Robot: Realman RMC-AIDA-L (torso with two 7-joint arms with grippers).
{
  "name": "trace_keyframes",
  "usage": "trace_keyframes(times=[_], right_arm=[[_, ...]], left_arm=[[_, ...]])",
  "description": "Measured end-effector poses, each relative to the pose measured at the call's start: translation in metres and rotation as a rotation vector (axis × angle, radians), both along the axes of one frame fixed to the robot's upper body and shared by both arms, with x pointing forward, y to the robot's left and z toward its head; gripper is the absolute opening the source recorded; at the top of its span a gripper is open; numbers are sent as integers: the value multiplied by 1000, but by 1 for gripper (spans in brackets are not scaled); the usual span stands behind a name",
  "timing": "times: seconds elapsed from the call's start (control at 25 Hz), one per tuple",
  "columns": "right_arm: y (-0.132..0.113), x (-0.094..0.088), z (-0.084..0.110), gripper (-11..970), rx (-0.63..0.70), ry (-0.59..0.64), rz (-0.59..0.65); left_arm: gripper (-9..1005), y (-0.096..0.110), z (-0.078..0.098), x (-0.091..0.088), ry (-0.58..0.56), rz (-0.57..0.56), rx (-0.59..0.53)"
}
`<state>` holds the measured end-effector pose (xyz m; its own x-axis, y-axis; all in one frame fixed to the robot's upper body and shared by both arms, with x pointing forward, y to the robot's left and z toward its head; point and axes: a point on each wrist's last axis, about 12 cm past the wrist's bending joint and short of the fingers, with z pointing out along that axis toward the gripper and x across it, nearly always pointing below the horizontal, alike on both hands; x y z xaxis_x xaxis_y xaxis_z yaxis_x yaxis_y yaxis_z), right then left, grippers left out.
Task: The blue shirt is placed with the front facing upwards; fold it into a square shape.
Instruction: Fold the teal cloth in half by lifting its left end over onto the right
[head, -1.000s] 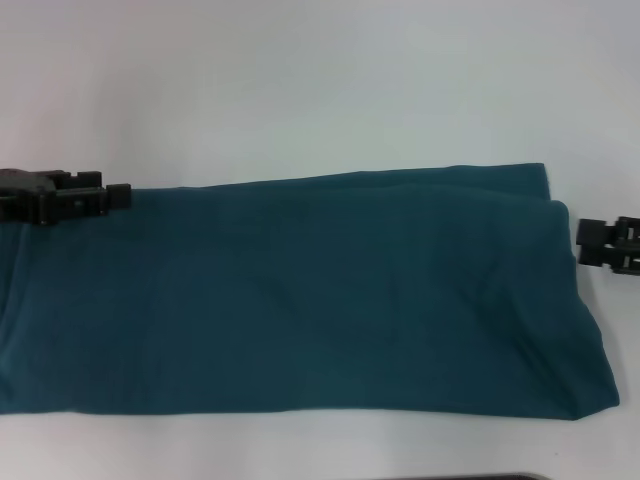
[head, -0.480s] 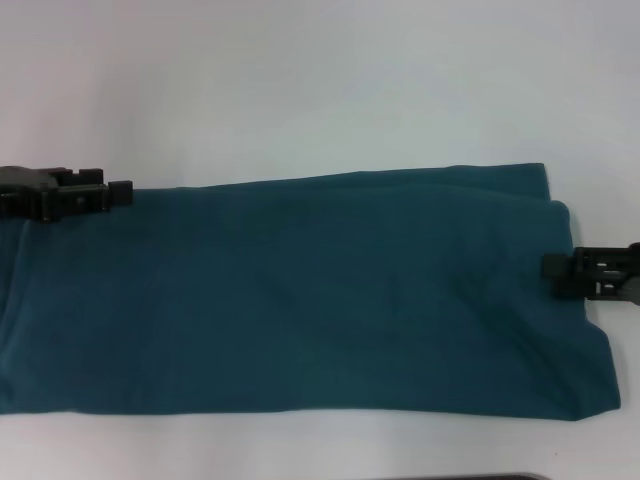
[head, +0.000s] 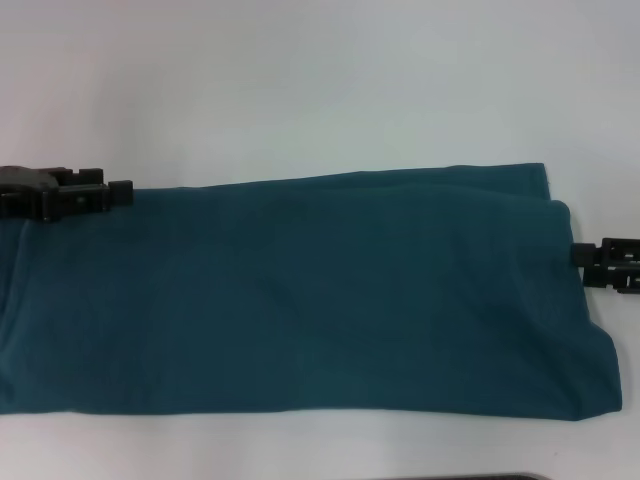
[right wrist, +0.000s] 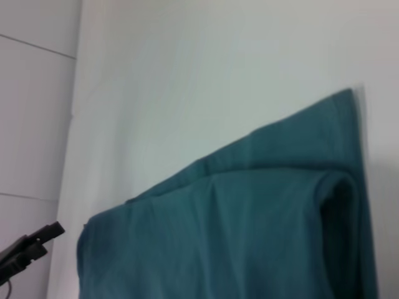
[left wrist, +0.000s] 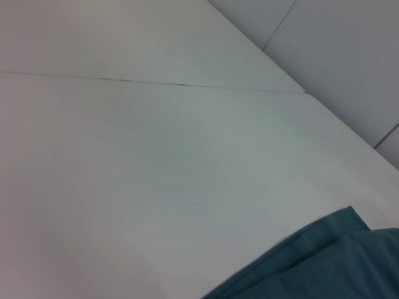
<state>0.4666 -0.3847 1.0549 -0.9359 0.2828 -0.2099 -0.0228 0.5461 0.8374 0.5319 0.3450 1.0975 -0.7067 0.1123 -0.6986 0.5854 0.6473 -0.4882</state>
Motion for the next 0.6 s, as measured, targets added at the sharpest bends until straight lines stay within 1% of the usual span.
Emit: trace_keyframes(times=[0.2,0.32,0.6], right_arm=[[-6,-2,12,725,42,-50,-2],[-4,-4,18,725,83,-79,25],[13,-4,15,724,99,-59,131]], left_arm=[[658,0,0,0,1,0,-1],[659,0,0,0,2,1,-1],[659,-1,0,1,-2,2,2]])
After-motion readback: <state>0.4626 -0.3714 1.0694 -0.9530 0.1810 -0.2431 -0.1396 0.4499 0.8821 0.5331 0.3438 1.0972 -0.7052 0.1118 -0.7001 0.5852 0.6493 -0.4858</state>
